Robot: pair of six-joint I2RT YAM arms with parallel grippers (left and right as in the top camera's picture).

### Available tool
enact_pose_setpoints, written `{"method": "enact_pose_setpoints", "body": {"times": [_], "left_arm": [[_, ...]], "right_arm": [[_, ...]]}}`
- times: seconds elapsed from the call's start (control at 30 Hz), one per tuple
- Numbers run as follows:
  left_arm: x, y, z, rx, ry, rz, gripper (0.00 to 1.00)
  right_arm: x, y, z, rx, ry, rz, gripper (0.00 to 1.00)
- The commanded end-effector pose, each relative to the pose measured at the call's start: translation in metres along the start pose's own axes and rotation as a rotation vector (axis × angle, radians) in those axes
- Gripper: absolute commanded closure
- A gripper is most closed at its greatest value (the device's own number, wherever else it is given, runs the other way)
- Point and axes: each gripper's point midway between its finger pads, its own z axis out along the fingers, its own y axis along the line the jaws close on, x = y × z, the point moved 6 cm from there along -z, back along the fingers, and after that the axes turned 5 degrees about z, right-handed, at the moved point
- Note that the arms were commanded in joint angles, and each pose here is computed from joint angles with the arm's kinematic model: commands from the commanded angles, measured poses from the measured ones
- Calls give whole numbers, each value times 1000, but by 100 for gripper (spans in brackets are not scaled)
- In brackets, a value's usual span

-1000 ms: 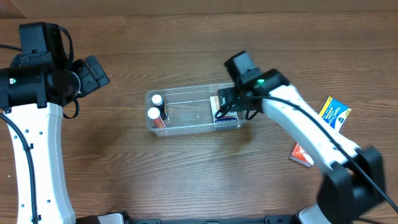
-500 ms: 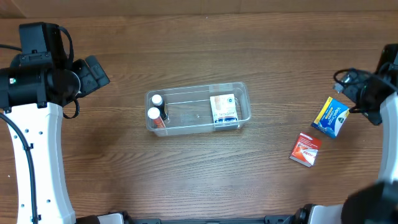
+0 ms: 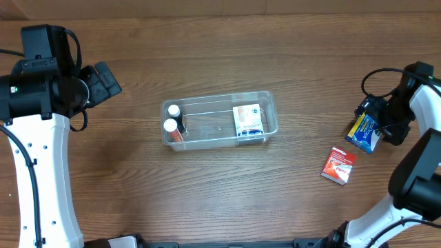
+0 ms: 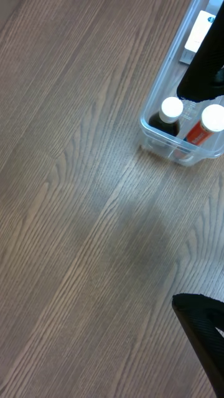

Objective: Pack container
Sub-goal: 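Grasp the blue VapoDrops box with the right gripper, then place the VapoDrops box into the container's middle and release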

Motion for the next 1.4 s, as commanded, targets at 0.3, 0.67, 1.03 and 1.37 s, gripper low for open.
{"method": "enact_pose_setpoints", "body": {"times": [0.3, 0.67, 1.03, 1.37], "left_arm": [[-3, 0, -1, 2, -7, 23, 0], [-3, 0, -1, 1, -7, 23, 0], [-3, 0, -1, 1, -7, 23, 0], [-3, 0, -1, 2, -7, 23, 0]], "right_arm": [[2, -2, 35, 29, 86, -3, 0], [3, -1, 33, 27, 93, 1, 25], [29, 69, -108, -149, -145, -210, 28], [199, 190, -173, -378, -257, -774, 27]]}}
